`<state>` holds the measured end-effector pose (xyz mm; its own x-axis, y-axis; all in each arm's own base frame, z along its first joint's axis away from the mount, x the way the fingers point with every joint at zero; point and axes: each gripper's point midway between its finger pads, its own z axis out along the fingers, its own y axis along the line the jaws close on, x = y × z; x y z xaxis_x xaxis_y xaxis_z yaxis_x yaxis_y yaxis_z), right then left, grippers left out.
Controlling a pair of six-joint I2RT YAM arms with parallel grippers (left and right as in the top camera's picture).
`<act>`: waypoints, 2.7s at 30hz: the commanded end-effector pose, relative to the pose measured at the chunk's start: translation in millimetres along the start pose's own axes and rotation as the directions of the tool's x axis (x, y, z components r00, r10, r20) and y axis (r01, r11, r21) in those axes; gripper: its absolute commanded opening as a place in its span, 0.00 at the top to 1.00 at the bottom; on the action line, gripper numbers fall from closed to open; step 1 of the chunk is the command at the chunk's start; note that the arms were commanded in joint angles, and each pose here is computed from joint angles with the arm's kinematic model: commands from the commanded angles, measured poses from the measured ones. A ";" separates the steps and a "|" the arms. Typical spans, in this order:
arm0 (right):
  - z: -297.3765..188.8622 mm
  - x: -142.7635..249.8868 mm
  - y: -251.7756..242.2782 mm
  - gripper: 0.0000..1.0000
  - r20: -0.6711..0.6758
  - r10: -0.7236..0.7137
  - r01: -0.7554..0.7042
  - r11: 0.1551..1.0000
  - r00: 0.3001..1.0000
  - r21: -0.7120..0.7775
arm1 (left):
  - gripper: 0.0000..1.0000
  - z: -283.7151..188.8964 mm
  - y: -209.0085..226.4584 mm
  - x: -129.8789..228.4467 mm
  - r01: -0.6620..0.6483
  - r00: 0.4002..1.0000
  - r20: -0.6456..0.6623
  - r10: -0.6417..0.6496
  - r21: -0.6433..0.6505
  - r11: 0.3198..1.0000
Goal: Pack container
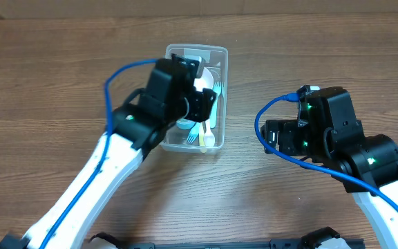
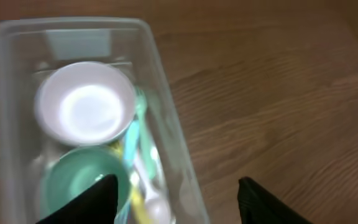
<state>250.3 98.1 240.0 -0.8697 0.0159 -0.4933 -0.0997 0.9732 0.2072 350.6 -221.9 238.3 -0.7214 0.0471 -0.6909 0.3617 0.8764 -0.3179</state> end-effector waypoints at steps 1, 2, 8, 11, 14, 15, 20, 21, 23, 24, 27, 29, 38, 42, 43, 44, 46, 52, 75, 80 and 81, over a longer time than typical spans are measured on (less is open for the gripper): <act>-2.0 -2.9 -0.5 0.00 0.014 -0.001 0.001 1.000 1.000 0.005 | 0.35 -88.1 30.0 -25.7 -0.008 0.986 0.159 0.048 -0.242 0.970; -2.0 -2.9 -0.5 0.00 0.014 -0.001 0.001 1.000 1.000 0.005 | 0.33 -118.3 43.1 -13.2 -0.001 0.987 0.154 0.052 -0.315 0.949; -2.0 -2.9 -0.5 0.00 0.014 -0.001 0.001 1.000 1.000 0.005 | 0.00 -178.5 36.3 31.3 0.033 0.992 0.123 -0.002 -0.249 0.968; -2.0 -2.9 -0.5 0.00 0.014 -0.001 0.001 1.000 1.000 0.005 | 0.00 -175.1 32.9 41.2 0.024 0.997 0.074 -0.008 -0.226 0.974; -2.0 -2.9 -0.5 0.00 0.014 -0.001 0.001 1.000 1.000 0.005 | 0.00 -175.2 41.5 63.5 -0.032 0.999 -0.031 0.025 -0.263 0.964; -2.0 -2.9 -0.5 0.00 0.014 -0.001 0.001 1.000 1.000 0.005 | 0.00 -175.7 41.8 65.2 -0.033 0.999 -0.037 0.024 -0.264 0.964; -2.0 -2.9 -0.5 0.00 0.014 -0.001 0.001 1.000 1.000 0.005 | 0.00 -199.4 46.5 50.9 -0.012 0.995 0.095 0.041 -0.291 0.957; -2.0 -2.9 -0.5 0.00 0.014 -0.001 0.001 1.000 1.000 0.005 | 0.00 -214.8 50.0 48.6 -0.027 0.981 0.174 0.082 -0.298 0.954; -2.0 -2.9 -0.5 0.00 0.014 -0.001 0.001 1.000 1.000 0.005 | 0.00 -221.0 62.8 56.5 -0.024 0.964 0.245 0.108 -0.322 0.946; -2.0 -2.9 -0.5 0.00 0.014 -0.001 0.001 1.000 1.000 0.005 | 0.00 -220.6 70.9 62.0 0.000 0.958 0.270 0.097 -0.337 0.941; -2.0 -2.9 -0.5 0.00 0.014 -0.001 0.001 1.000 1.000 0.005 | 0.00 -202.6 98.4 89.8 -0.027 0.933 0.320 0.166 -0.398 0.917; -2.0 -2.9 -0.5 0.00 0.014 -0.001 0.001 1.000 1.000 0.005 | 0.00 -188.7 105.4 102.8 -0.102 0.903 0.341 0.262 -0.420 0.902; -2.0 -2.9 -0.5 0.00 0.014 -0.001 0.001 1.000 1.000 0.005 | 0.00 -129.4 141.8 155.1 -0.047 0.859 0.446 0.250 -0.417 0.908; -2.0 -2.9 -0.5 0.00 0.014 -0.001 0.001 1.000 1.000 0.005 | 0.00 -102.8 144.0 166.6 -0.072 0.862 0.442 0.248 -0.377 0.923; -2.0 -2.9 -0.5 0.00 0.014 -0.001 0.001 1.000 1.000 0.005 | 0.00 -95.9 145.7 169.3 -0.075 0.861 0.443 0.248 -0.372 0.925; -2.0 -2.9 -0.5 0.00 0.014 -0.001 0.001 1.000 1.000 0.005 | 0.00 -93.3 146.5 168.6 -0.076 0.855 0.453 0.252 -0.371 0.925; -2.0 -2.9 -0.5 0.00 0.014 -0.001 0.001 1.000 1.000 0.005 | 0.00 -94.3 145.7 165.1 -0.076 0.845 0.469 0.257 -0.371 0.926; -2.0 -2.9 -0.5 0.00 0.014 -0.001 0.001 1.000 1.000 0.005 | 0.00 -94.1 145.9 165.3 -0.076 0.846 0.468 0.257 -0.371 0.925; -6.2 -5.4 -28.4 0.00 0.603 -0.039 0.034 0.999 0.797 0.019 | 0.00 -94.1 145.9 165.3 -0.076 0.846 0.468 0.257 -0.371 0.925; 13.3 22.0 -38.5 0.00 0.701 -0.013 0.041 0.999 0.713 -0.022 | 0.00 -94.1 145.9 165.3 -0.076 0.846 0.468 0.257 -0.371 0.925; 12.0 25.6 -40.3 0.00 0.716 -0.009 0.040 0.999 0.698 -0.027 | 0.00 -94.1 145.9 165.3 -0.076 0.846 0.468 0.257 -0.371 0.925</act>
<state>243.3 67.8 205.0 -0.3239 0.1489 -0.9343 -0.1490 0.9672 0.2058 228.4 -40.3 140.5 -0.2465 0.0316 -0.9686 0.1610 0.9869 -0.0088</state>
